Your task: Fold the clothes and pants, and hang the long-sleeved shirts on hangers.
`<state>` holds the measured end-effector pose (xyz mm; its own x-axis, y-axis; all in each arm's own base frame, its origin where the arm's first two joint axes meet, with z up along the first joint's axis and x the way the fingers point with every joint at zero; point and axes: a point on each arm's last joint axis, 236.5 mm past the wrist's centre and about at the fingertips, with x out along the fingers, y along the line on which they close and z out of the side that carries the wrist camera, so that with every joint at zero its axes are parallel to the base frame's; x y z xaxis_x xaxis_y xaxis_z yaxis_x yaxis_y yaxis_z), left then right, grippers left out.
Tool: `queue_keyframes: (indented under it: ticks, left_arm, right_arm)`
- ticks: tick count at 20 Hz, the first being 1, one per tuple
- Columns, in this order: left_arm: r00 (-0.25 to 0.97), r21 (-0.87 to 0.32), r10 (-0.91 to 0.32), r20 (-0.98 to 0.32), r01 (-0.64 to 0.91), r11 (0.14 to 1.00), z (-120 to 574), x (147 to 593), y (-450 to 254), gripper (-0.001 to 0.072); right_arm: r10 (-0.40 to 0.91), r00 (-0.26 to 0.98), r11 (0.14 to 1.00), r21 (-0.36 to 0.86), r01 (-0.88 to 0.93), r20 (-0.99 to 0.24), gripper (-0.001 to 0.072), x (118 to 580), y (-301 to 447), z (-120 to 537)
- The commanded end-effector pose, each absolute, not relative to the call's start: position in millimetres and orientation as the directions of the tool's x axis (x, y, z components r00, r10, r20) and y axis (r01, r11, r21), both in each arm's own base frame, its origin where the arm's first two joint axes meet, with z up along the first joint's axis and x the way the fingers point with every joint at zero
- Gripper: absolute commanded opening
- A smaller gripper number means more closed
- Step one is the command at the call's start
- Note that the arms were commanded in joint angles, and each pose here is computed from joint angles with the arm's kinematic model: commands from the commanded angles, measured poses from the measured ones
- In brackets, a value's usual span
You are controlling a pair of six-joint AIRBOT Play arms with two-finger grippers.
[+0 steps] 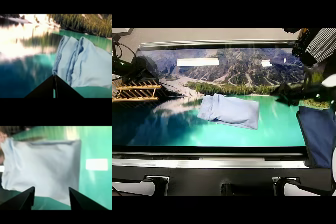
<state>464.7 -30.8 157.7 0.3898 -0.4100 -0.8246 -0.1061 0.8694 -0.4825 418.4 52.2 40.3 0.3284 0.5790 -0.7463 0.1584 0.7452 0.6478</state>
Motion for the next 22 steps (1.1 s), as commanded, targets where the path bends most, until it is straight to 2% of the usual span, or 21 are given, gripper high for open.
queue_keyframes:
  ticks: [1, 4, 11, 12, 13, 14, 15, 18, 22]
  left_arm:
    - [0.387, -0.470, -0.398, -0.832, -0.109, 0.876, 155, 465, -28, 0.0018]
    - [0.382, -0.470, -0.399, -0.834, -0.112, 0.876, 152, 466, -28, 0.0018]
    - [0.358, -0.472, -0.404, -0.842, -0.123, 0.873, 140, 470, -28, 0.0018]
    - [0.356, -0.472, -0.405, -0.842, -0.123, 0.873, 138, 470, -29, 0.0018]
    - [0.352, -0.472, -0.406, -0.843, -0.122, 0.873, 137, 471, -30, 0.0018]
    - [0.350, -0.472, -0.407, -0.844, -0.122, 0.873, 136, 471, -31, 0.0018]
    - [0.345, -0.472, -0.409, -0.845, -0.120, 0.873, 134, 471, -32, 0.0018]
    - [0.340, -0.470, -0.411, -0.846, -0.108, 0.876, 133, 471, -35, 0.0019]
    - [0.335, -0.468, -0.416, -0.845, -0.091, 0.879, 133, 471, -41, 0.0018]
  right_arm:
    - [0.651, 0.275, 0.676, 0.705, 0.214, -0.707, 0.0492, 397, 66, -20]
    - [0.651, 0.242, 0.675, 0.695, 0.249, -0.719, 0.0491, 388, 84, -64]
    - [0.643, 0.203, 0.699, 0.674, 0.237, -0.738, 0.0469, 394, 130, -108]
    - [0.641, 0.205, 0.702, 0.673, 0.230, -0.739, 0.0368, 394, 134, -109]
    - [0.645, 0.208, 0.699, 0.678, 0.226, -0.735, 0.0224, 396, 138, -107]
    - [0.658, 0.220, 0.686, 0.694, 0.221, -0.720, 0.0140, 398, 141, -102]
    - [0.678, 0.245, 0.663, 0.720, 0.205, -0.694, 0.0026, 404, 145, -90]
    - [0.693, 0.358, 0.608, 0.774, 0.175, -0.626, 0.0025, 434, 139, -32]
    - [0.611, 0.545, 0.577, 0.794, 0.190, -0.574, 0.0025, 480, 79, 54]
